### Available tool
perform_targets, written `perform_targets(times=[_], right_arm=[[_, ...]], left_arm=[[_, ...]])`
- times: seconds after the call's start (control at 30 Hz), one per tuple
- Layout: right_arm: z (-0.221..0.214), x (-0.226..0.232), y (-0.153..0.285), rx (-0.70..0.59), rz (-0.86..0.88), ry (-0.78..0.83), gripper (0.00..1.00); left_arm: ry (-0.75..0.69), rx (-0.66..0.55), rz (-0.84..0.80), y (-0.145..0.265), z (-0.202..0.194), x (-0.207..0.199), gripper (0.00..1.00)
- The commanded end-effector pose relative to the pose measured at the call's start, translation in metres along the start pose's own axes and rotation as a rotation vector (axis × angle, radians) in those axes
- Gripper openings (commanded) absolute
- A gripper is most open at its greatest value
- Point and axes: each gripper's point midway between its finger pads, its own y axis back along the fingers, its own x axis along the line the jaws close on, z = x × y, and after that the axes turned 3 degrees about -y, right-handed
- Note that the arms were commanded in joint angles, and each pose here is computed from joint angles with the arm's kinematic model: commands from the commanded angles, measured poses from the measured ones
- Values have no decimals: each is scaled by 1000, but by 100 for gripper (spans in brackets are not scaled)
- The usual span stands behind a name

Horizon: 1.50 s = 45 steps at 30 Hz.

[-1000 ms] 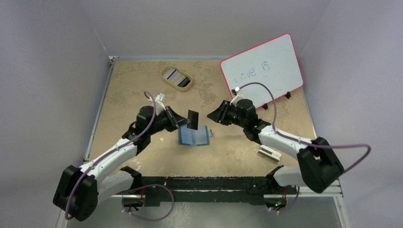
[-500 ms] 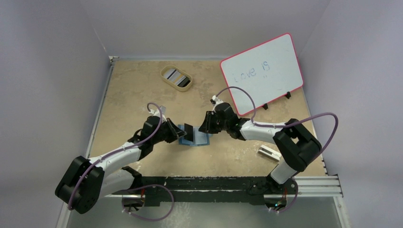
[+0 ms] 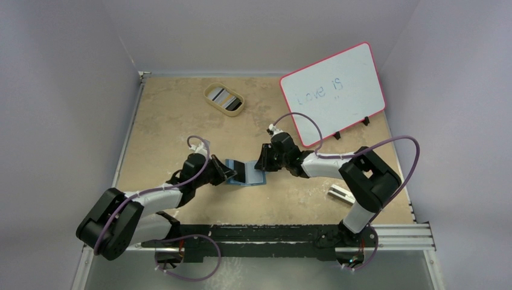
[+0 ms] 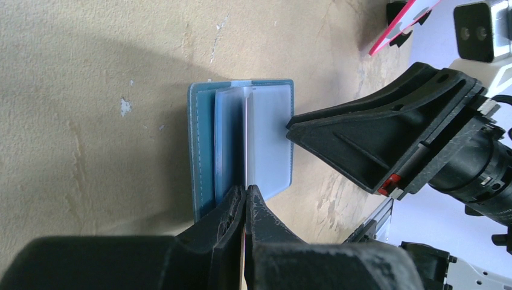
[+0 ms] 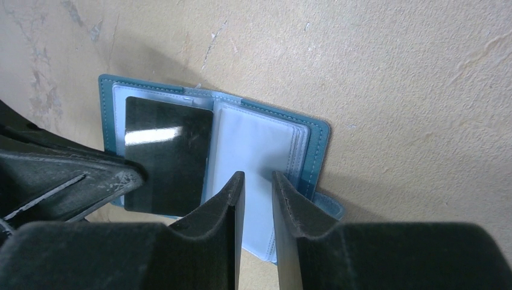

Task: Put the credit cards into the card holder
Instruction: Insert the credit card into the card holder.

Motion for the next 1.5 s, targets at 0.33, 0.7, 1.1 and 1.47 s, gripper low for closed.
perform_targets(times=[0.33,0.7,1.1,1.47], right_arm=[[-5,-7,-4,0,-25,9,26],[-5,-8,-6,2,-29,7,26],[-7,-9,-5,3,-31,-5,26],[5,4,12,-27,-13,-9,27]], left_arm=[[9,-30,-46,-6,3,-6,0],[49,-5,10,-8,-6,7,0],[65,-22,31,-12,-9,15,0],[38,-42,20,-20,-6,16,0]])
